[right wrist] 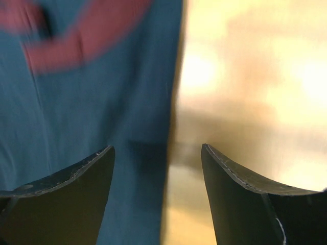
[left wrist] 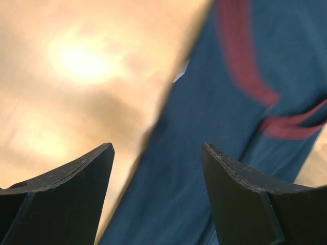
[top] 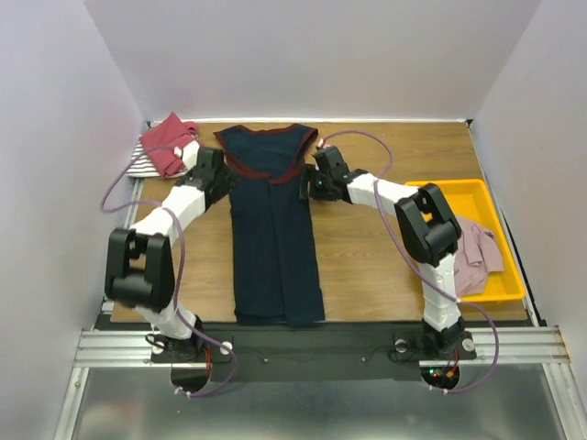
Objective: Fold and stack the tank tops
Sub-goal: Fold the tank top
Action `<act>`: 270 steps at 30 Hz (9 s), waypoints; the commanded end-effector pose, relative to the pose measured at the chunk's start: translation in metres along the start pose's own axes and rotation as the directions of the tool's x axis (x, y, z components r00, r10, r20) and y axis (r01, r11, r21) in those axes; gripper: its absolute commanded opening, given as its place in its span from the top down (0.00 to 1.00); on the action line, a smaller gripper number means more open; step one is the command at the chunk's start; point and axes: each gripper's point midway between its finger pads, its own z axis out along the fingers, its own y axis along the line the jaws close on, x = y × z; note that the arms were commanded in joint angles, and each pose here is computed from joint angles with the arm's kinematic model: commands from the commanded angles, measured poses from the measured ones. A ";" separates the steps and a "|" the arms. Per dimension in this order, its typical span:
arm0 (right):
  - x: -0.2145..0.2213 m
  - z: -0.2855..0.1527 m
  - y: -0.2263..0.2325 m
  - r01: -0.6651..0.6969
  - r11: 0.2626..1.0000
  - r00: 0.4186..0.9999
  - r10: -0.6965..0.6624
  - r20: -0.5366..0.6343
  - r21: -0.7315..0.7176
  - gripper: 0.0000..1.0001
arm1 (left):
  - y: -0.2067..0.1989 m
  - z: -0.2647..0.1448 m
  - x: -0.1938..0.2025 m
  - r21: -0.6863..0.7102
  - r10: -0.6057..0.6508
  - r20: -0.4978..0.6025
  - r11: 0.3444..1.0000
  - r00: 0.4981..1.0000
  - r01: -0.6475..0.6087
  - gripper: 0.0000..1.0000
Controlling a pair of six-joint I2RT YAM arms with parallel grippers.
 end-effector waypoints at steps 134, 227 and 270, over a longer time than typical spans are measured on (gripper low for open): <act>0.308 -0.209 -0.069 -0.269 0.962 0.841 0.261 -0.474 0.052 0.34 | 0.085 -0.146 0.280 0.182 0.266 -0.629 0.964 0.730 -0.194 0.61; -0.023 -0.087 0.010 0.018 0.981 0.989 -0.046 0.142 0.194 0.94 | -0.107 -0.057 0.081 0.360 0.099 -0.327 0.933 0.940 0.027 1.00; 0.122 -0.085 -0.014 -0.043 0.988 0.996 0.054 -0.069 0.152 1.00 | -0.014 -0.052 0.229 0.197 0.020 -0.543 0.975 0.839 0.104 1.00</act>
